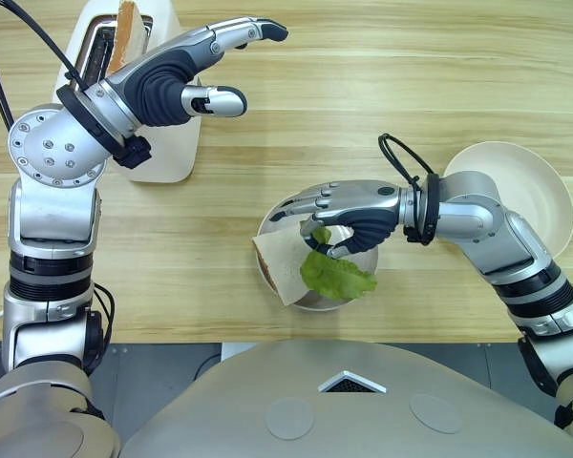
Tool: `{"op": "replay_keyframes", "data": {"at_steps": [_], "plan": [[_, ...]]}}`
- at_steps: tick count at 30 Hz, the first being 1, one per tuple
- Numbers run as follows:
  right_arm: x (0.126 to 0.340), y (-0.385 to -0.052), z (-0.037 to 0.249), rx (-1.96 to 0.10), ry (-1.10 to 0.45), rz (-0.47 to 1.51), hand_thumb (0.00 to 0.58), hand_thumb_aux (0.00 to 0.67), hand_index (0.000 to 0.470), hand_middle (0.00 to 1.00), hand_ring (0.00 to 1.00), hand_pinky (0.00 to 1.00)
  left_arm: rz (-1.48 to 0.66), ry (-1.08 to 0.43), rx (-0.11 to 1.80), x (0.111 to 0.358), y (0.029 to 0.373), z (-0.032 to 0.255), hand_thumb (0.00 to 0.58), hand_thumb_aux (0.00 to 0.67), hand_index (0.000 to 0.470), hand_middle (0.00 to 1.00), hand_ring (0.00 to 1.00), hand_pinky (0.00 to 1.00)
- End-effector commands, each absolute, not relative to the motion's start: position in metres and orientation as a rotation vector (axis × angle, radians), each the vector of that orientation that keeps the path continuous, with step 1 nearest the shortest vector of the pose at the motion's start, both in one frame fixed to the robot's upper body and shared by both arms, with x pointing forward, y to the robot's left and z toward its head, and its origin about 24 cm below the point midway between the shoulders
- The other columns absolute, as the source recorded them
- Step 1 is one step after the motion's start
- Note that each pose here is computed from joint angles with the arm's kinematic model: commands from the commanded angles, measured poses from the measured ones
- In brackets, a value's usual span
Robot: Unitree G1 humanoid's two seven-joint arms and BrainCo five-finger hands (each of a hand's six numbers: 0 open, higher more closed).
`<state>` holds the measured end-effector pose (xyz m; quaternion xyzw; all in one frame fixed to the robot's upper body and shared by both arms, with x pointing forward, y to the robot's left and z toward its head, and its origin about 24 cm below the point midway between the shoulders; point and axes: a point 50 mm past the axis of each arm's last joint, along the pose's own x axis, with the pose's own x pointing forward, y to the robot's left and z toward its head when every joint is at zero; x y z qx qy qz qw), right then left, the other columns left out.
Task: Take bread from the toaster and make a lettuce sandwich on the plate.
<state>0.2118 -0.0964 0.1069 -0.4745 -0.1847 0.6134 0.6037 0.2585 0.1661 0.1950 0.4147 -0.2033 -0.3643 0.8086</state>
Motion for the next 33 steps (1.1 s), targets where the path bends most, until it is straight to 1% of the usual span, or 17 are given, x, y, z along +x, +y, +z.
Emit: {"op": "replay_keyframes", "data": {"at_steps": [1, 5, 8, 13, 19, 20, 21, 22, 23, 24, 25, 26, 27, 33], "plan": [[0.219, -0.088, 0.102, -1.144, -0.455, 1.401, 0.58, 0.67, 0.47, 0.0, 0.0, 0.0, -0.786, -0.438, 0.899, 0.261, 0.163, 0.198, 0.0, 0.0, 0.0, 0.0, 0.0, 0.0], [0.231, -0.078, 0.103, -1.184, -0.497, 1.348, 0.58, 0.67, 0.47, 0.0, 0.0, 0.0, -0.801, -0.448, 0.897, 0.262, 0.159, 0.197, 0.0, 0.0, 0.0, 0.0, 0.0, 0.0], [0.232, -0.067, 0.1, -1.161, -0.508, 1.381, 0.58, 0.67, 0.47, 0.0, 0.0, 0.0, -0.801, -0.451, 0.897, 0.261, 0.159, 0.198, 0.0, 0.0, 0.0, 0.0, 0.0, 0.0], [0.223, -0.048, 0.094, -1.087, -0.541, 1.428, 0.58, 0.67, 0.47, 0.0, 0.0, 0.0, -0.812, -0.448, 0.892, 0.261, 0.159, 0.199, 0.0, 0.0, 0.0, 0.0, 0.0, 0.0], [0.209, -0.044, 0.075, -1.108, -0.492, 1.533, 0.58, 0.67, 0.47, 0.0, 0.0, 0.0, -0.824, -0.453, 0.893, 0.262, 0.156, 0.201, 0.0, 0.0, 0.0, 0.0, 0.0, 0.0], [0.207, -0.045, 0.072, -1.118, -0.489, 1.538, 0.58, 0.654, 0.459, 0.0, 0.0, 0.0, -0.826, -0.453, 0.893, 0.263, 0.156, 0.201, 0.0, 0.0, 0.0, 0.0, 0.0, 0.0], [0.206, -0.045, 0.07, -1.137, -0.489, 1.538, 0.568, 0.575, 0.404, 0.0, 0.0, 0.0, -0.829, -0.454, 0.892, 0.263, 0.155, 0.201, 0.0, 0.0, 0.0, 0.0, 0.0, 0.0], [0.206, -0.046, 0.066, -1.169, -0.487, 1.542, 0.549, 0.515, 0.361, 0.0, 0.0, 0.0, -0.831, -0.455, 0.892, 0.264, 0.155, 0.201, 0.0, 0.0, 0.0, 0.0, 0.0, 0.0], [0.205, -0.047, 0.064, -1.189, -0.481, 1.548, 0.547, 0.51, 0.358, 0.0, 0.0, 0.0, -0.832, -0.457, 0.892, 0.264, 0.154, 0.201, 0.0, 0.0, 0.0, 0.0, 0.0, 0.0], [0.205, -0.049, 0.061, -1.216, -0.48, 1.552, 0.521, 0.457, 0.321, 0.0, 0.0, 0.0, -0.833, -0.458, 0.893, 0.264, 0.154, 0.201, 0.0, 0.0, 0.0, 0.0, 0.0, 0.0], [0.207, -0.05, 0.06, -1.248, -0.483, 1.548, 0.387, 0.284, 0.199, 0.0, 0.0, 0.0, -0.833, -0.459, 0.893, 0.263, 0.153, 0.201, 0.0, 0.0, 0.0, 0.0, 0.0, 0.0], [0.208, -0.051, 0.06, -1.262, -0.482, 1.542, 0.16, 0.1, 0.07, 0.0, 0.0, 0.0, -0.834, -0.46, 0.893, 0.264, 0.153, 0.201, 0.0, 0.0, 0.0, 0.0, 0.0, 0.0], [0.211, -0.052, 0.063, -1.271, -0.491, 1.526, 0.0, 0.0, 0.0, 0.0, 0.0, 0.0, -0.835, -0.46, 0.893, 0.264, 0.153, 0.201, 0.0, 0.0, 0.0, 0.0, 0.0, 0.0], [0.222, -0.06, 0.092, -1.331, -0.593, 1.391, 0.0, 0.0, 0.0, 0.0, 0.0, 0.0, -0.846, -0.466, 0.888, 0.266, 0.148, 0.2, 0.0, 0.0, 0.0, 0.0, 0.0, 0.0]]}}
